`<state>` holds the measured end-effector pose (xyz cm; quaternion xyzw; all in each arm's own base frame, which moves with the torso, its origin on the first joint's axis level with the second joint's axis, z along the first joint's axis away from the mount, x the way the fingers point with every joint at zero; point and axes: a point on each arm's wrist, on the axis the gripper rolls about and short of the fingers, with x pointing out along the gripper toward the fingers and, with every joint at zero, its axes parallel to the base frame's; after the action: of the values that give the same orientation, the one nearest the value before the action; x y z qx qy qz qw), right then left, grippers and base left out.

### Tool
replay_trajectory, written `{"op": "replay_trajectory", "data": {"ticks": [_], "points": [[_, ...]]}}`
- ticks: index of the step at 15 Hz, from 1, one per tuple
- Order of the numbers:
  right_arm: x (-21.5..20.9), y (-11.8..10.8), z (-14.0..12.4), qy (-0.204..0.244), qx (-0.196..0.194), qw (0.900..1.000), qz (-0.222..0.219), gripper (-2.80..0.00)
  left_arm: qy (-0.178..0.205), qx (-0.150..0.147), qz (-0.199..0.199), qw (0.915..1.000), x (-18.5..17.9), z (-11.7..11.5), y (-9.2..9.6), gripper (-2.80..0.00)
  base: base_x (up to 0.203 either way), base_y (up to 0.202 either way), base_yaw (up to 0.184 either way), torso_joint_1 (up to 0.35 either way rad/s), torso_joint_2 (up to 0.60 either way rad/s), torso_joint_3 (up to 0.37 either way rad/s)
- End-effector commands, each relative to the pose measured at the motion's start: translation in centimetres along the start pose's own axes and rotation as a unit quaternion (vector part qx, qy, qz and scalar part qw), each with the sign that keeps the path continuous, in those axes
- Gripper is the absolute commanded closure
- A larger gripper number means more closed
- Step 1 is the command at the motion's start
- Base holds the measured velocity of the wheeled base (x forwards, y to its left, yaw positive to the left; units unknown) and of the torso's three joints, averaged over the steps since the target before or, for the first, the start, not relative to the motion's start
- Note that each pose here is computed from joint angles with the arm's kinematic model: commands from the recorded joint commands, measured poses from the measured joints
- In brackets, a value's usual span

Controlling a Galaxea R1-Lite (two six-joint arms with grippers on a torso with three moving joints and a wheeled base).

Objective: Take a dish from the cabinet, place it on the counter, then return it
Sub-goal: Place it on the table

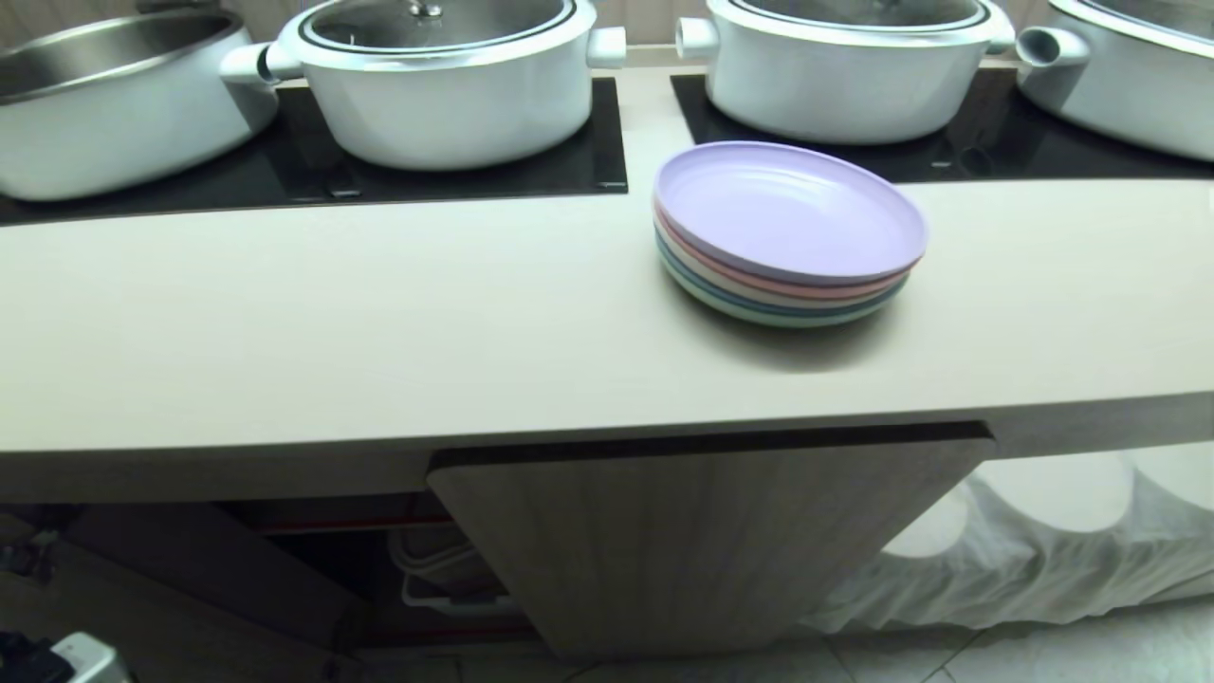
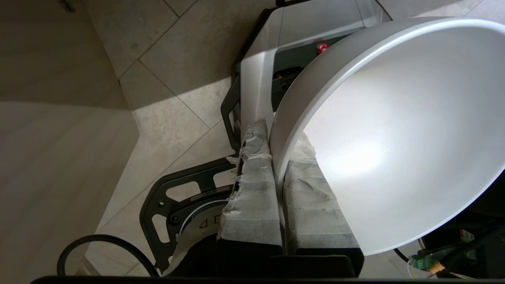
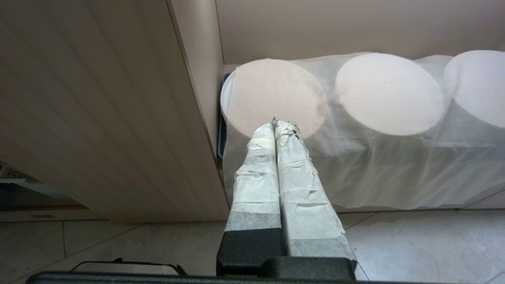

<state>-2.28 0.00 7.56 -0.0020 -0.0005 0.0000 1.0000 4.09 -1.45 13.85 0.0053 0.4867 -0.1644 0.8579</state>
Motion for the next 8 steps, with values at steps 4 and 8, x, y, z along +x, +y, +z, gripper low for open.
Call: {"op": "replay_trajectory", "data": {"ticks": [4, 8], "points": [[0.00, 0.00, 0.00, 0.000, 0.000, 1.000, 0.000, 0.00, 0.001, -0.001, 0.000, 1.0000, -0.04, 0.06, -0.01, 0.00, 0.000, 0.000, 0.000, 0.204, -0.44, -0.239], [0.00, 0.00, 0.00, 0.000, 0.000, 1.000, 0.000, 0.00, 0.000, 0.000, 0.000, 1.0000, -0.08, 0.10, -0.02, 0.00, 0.000, 0.000, 0.000, 0.036, -0.07, -0.039]]}}
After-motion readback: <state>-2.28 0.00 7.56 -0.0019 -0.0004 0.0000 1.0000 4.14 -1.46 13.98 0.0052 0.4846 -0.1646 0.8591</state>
